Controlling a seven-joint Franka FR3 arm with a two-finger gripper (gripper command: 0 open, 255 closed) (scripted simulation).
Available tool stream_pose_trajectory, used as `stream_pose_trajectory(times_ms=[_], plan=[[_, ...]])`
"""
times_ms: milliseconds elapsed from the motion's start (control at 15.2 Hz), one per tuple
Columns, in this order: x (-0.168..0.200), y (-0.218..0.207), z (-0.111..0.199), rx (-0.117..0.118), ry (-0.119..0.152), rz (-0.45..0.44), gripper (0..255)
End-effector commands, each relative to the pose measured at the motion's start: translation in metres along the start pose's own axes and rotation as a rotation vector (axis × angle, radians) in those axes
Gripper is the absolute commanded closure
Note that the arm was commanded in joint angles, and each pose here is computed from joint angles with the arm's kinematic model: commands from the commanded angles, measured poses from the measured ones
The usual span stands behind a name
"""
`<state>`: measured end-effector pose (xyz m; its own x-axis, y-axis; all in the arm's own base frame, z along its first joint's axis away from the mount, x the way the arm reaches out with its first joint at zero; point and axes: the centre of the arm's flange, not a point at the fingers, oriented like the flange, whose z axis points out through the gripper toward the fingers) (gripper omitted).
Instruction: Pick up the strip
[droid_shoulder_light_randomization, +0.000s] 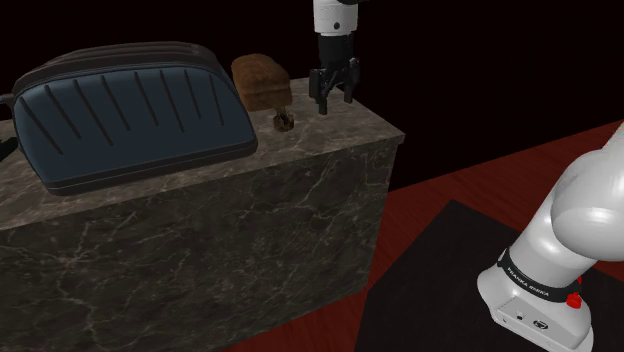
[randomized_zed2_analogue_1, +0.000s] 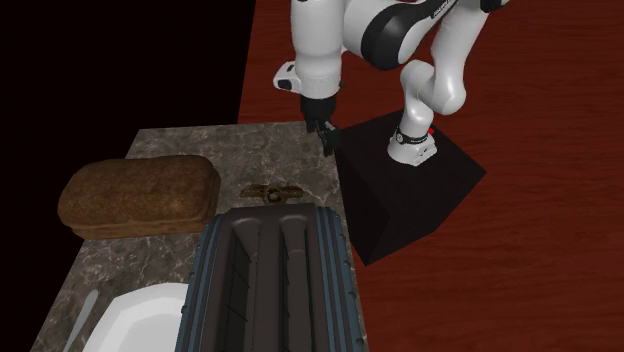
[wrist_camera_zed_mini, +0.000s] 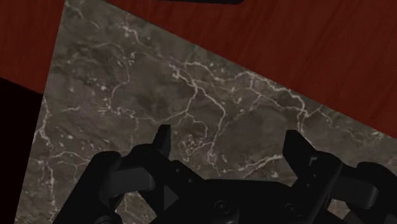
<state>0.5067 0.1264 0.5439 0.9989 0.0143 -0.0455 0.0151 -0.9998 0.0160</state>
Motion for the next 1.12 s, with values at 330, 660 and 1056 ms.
stream_pose_trajectory(times_ms=[330,660,1056], plan=[[0.087,-0.042,0.010,-0.037,0.000,0.026,0],[0.138,-0.064,0.016,-0.059,-0.001,0.041,0],[0.140,-0.064,0.047,-0.059,-0.001,0.041,0]])
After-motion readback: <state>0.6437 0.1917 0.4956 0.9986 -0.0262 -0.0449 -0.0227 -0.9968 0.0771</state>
